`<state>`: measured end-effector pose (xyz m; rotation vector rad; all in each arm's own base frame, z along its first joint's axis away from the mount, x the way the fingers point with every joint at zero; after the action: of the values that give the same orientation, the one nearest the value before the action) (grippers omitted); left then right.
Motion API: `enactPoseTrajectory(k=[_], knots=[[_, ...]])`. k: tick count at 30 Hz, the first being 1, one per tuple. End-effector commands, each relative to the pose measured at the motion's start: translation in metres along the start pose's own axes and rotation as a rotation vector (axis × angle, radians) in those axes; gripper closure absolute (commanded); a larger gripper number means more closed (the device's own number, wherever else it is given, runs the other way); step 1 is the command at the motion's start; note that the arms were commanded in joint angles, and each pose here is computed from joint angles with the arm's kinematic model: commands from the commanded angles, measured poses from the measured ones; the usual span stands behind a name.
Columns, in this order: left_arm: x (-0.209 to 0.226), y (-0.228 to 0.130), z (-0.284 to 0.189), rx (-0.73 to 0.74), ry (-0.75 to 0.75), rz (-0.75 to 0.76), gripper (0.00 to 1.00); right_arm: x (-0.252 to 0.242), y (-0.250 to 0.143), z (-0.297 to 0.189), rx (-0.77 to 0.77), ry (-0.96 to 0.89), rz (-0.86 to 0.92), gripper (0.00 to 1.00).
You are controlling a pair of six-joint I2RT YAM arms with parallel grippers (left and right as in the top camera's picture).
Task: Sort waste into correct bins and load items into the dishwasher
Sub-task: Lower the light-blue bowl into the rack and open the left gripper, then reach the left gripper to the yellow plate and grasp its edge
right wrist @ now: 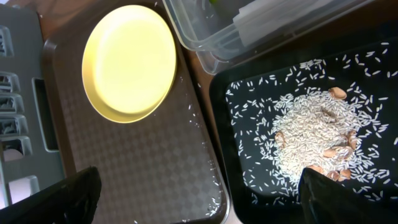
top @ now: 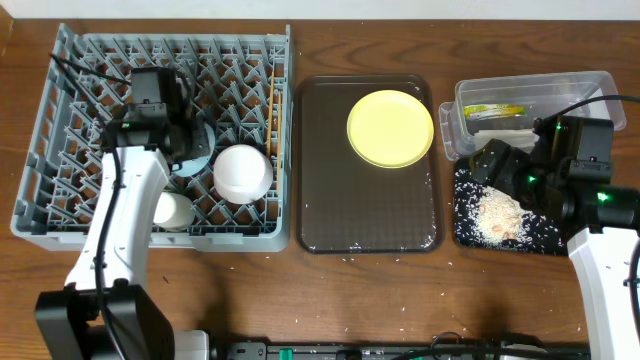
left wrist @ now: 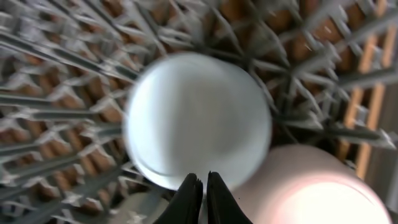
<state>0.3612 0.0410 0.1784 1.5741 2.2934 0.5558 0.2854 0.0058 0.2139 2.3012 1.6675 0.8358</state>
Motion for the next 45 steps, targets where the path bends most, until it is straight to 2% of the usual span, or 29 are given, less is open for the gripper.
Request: enactPoseTrajectory(k=[1,7,15,23,27,31,33,35,38,39,42,45], knots=[[0.019,0.014,0.000,-0.058,0.096,-0.037,0.92,-0.001,0.001,-0.001,-0.001,0.001,0.017,0.01],[0.002,0.001,0.026,0.043,-0.012,-0.019,0.93,-0.001,0.001,-0.001,-0.002,0.001,0.017,0.01],[0.001,-0.011,0.030,0.110,-0.016,-0.014,0.92,-0.001,0.001,-0.001,-0.002,0.001,0.017,0.01],[-0.003,-0.013,0.028,0.114,-0.037,-0.009,0.92,-0.001,0.001,-0.001,-0.002,0.001,0.017,0.01],[-0.002,-0.008,0.002,0.067,-0.050,-0.017,0.92,-0.001,0.001,-0.001,-0.001,0.001,0.017,0.01],[0.001,0.001,-0.051,-0.050,-0.082,-0.056,0.74,-0.001,0.001,-0.001,-0.002,0.001,0.017,0.01],[0.005,-0.001,-0.078,-0.100,-0.098,-0.086,0.59,-0.001,0.001,-0.001,-0.001,0.001,0.017,0.01],[0.008,-0.007,-0.104,-0.140,-0.112,-0.091,0.55,-0.001,0.001,-0.001,-0.002,0.001,0.017,0.01],[0.006,-0.023,-0.142,-0.178,-0.203,-0.085,0.41,-0.001,0.001,-0.001,-0.002,0.001,0.017,0.01],[0.001,-0.028,-0.151,-0.181,-0.259,-0.079,0.23,-0.001,0.001,-0.001,-0.001,0.001,0.017,0.01],[-0.010,-0.038,-0.176,-0.206,-0.389,-0.060,0.18,-0.001,0.001,-0.001,-0.001,0.001,0.017,0.01],[-0.010,-0.044,-0.196,-0.258,-0.429,-0.056,0.16,0.006,0.011,-0.001,-0.045,0.049,0.041,0.01]])
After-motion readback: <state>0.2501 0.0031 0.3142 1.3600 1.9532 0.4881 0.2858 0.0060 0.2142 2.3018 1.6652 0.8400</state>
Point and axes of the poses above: each gripper's point midway between its finger pads, its own z axis out along the fingers, its own x axis along the line the jaws close on, y = z × x, the point moved 4 cm from there along -z, back along the fingers, and after that the axes turned 7 degrees about -z, right-handed, at the moved point
